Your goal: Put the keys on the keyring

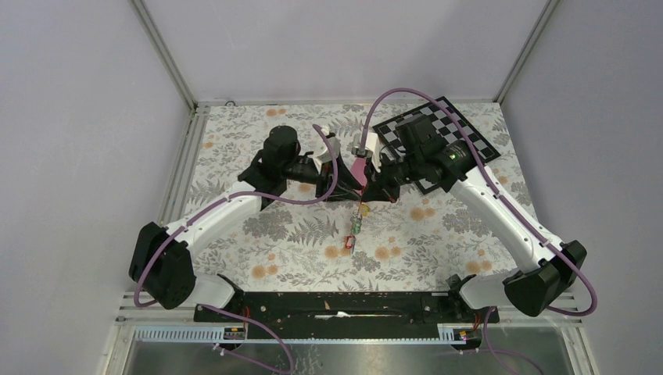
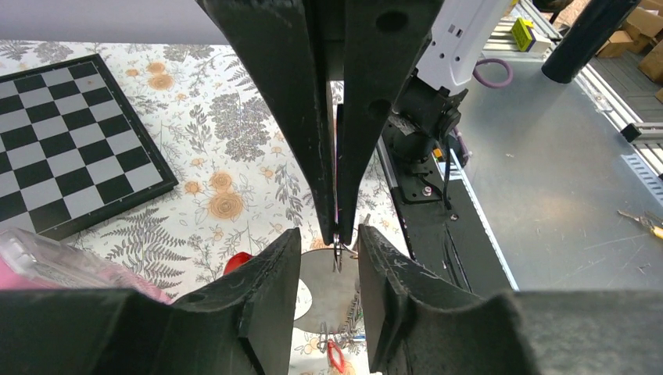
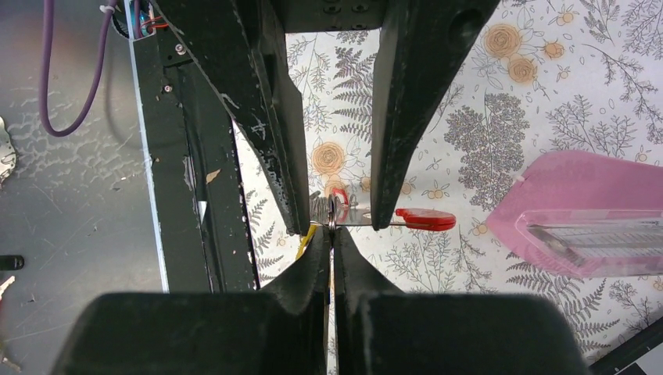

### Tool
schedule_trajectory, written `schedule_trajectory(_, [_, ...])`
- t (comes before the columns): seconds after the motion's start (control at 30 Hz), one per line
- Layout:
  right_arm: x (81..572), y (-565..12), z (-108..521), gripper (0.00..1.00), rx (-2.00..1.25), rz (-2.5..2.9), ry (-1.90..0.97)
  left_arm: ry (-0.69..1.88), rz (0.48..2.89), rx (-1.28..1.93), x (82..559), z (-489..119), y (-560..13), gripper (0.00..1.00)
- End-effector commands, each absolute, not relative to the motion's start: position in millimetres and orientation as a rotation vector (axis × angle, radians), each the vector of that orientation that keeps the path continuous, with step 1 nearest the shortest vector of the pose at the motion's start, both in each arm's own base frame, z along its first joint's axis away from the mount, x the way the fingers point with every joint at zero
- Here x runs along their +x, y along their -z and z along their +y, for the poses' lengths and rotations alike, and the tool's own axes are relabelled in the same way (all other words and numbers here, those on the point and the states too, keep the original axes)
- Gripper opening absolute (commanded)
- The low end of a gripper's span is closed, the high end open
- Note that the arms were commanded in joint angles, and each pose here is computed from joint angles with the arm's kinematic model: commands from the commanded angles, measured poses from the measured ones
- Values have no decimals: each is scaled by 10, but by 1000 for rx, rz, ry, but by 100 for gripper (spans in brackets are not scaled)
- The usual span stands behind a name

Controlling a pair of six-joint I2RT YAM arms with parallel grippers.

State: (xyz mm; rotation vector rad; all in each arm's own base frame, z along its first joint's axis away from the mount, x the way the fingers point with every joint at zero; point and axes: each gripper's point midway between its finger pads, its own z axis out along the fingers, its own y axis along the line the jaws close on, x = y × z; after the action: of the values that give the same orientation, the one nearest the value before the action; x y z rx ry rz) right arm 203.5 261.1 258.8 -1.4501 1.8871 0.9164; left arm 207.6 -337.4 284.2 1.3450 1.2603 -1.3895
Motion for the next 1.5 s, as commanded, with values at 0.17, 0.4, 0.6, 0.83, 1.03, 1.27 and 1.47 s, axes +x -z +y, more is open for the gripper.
schedule_trajectory(0.17, [2038, -2778, 2670, 0, -1443, 1816, -921, 1390, 1196, 1389, 2020, -3413, -2853, 24])
schedule_trajectory(0.4, [2040, -2769, 2662, 0, -1439, 1815, -916, 1398, 1204, 1381, 2020, -3416, -2834, 0])
schedule_trajectory(0.6, [2050, -2791, 2635, 8, -1434, 1799, -893, 1411, 1209, 1364, 1978, -3387, -2848, 0])
schedule_trajectory(0.83, [2018, -2807, 2544, 36, -1365, 1779, -954, 1475, 1204, 1281, 1927, -3356, -2995, 0])
schedule_trajectory(1.03, [1937, -2741, 2533, 42, -1340, 1768, -1047, 1518, 1241, 1226, 1892, -3339, -2999, 0])
schedule_trajectory(1.27, [1909, -2666, 2550, 43, -1325, 1753, -1109, 1550, 1280, 1164, 1894, -3318, -3047, 0])
schedule_trajectory(1.47, [1859, -2635, 2554, 44, -1324, 1742, -1160, 1545, 1289, 1141, 1921, -3311, -3043, 0])
